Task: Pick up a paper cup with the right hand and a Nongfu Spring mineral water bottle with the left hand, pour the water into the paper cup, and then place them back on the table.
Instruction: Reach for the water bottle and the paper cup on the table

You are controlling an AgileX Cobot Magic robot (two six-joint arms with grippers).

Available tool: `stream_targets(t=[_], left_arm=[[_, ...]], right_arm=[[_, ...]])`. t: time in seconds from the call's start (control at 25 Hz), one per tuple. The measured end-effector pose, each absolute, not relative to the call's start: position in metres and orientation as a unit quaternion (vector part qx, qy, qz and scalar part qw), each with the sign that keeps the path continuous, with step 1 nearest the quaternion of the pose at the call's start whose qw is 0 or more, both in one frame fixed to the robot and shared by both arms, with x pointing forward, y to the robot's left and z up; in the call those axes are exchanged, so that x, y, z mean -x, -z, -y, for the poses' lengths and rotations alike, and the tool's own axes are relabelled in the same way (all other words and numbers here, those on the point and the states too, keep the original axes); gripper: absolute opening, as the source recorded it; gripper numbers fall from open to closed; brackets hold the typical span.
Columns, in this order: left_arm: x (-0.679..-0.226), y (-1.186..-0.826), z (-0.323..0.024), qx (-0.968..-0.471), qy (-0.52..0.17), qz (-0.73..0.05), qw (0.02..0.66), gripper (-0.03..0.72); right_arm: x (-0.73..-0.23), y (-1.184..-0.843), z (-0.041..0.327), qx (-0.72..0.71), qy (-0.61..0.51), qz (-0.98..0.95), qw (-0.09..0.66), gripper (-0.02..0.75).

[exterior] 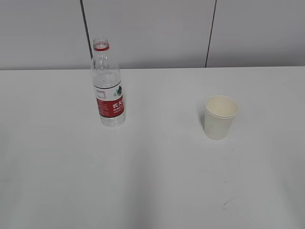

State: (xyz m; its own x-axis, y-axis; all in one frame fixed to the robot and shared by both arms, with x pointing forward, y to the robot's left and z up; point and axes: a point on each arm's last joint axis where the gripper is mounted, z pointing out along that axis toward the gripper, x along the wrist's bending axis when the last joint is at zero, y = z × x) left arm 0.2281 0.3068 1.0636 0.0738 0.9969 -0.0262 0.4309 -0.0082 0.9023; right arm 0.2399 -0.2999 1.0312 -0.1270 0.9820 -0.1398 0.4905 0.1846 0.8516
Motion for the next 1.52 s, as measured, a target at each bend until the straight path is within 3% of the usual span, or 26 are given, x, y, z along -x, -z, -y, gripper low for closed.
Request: stream_targets(t=[0.48,0.72,0.96,1.16,1.32,1.52], left_arm=[[-0.228,-1.064,-0.307,-0.615,-0.355,-0.581,0.399,0.465],[-0.228,-1.064,-0.307,-0.615,-0.355,-0.581,0.399,0.465],[-0.228,-1.065,-0.307,-0.613,-0.358,-0.579,0.402,0.465],[-0.231,-1.096,-0.306,-0.55,-0.434,-0.515,0.494,0.465],[-0.249,-1.121,-0.303,-0.511,-0.481,-0.469,0.536,0.465],[-0.311,-1.128,-0.294,-0.548,-0.475,-0.467,0.505,0.465]], right_arm=[[-0.24,-1.031,0.3,-0.546,-0.332,-0.673,0.373,0.582],[-0.247,-1.062,0.299,-0.501,-0.403,-0.62,0.45,0.582],[-0.293,-1.081,0.296,-0.487,-0.424,-0.604,0.468,0.582],[-0.337,-1.095,0.292,-0.459,-0.458,-0.571,0.503,0.582],[-0.368,-1.08,0.29,-0.446,-0.473,-0.556,0.517,0.582],[-0.391,-1.039,0.288,-0.461,-0.477,-0.555,0.501,0.582]])
